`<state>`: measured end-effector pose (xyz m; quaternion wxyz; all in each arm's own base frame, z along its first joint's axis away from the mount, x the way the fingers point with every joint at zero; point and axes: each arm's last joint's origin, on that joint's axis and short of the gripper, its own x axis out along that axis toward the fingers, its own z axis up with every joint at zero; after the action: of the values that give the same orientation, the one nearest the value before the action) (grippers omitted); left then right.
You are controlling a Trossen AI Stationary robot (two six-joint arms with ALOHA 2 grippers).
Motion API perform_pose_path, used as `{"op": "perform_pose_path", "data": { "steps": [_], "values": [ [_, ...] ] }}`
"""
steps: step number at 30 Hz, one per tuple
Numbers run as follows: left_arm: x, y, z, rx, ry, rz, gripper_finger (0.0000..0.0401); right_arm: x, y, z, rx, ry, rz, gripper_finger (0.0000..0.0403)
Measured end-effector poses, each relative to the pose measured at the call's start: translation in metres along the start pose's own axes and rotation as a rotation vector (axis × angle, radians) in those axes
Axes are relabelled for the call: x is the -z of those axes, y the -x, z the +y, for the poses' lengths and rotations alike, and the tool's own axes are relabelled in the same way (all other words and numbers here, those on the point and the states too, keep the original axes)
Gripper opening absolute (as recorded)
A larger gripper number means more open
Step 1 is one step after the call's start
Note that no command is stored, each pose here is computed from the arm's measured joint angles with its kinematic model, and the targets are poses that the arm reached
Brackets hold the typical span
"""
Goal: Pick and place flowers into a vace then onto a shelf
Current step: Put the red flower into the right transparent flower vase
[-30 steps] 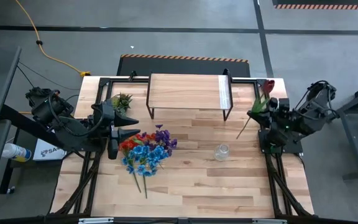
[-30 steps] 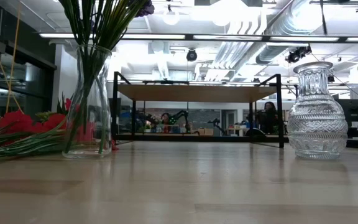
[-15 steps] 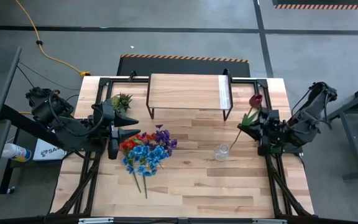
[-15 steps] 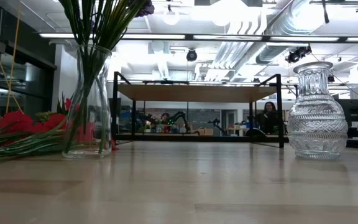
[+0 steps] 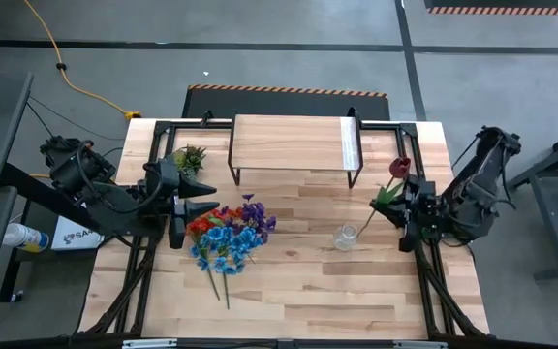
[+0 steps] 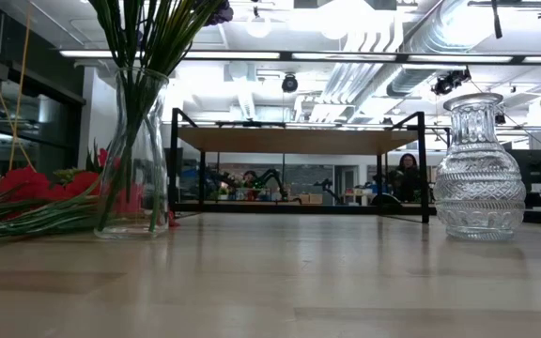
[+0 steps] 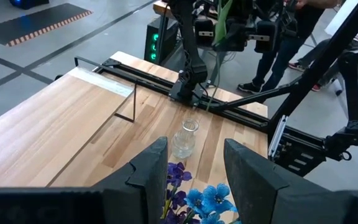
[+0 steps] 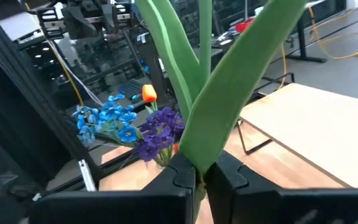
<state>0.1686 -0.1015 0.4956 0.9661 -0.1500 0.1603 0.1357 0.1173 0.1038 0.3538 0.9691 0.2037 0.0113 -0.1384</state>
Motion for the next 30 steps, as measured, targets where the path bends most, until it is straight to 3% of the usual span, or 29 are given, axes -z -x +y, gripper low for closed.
{"op": "perform_pose_path", "data": {
  "steps": [30],
  "values": [
    [0.000,0.000,0.000,0.003,0.022,0.000,0.0191,0.035,-0.014,0.020,0.196,0.140,-0.074,0.0006]
  ]
}}
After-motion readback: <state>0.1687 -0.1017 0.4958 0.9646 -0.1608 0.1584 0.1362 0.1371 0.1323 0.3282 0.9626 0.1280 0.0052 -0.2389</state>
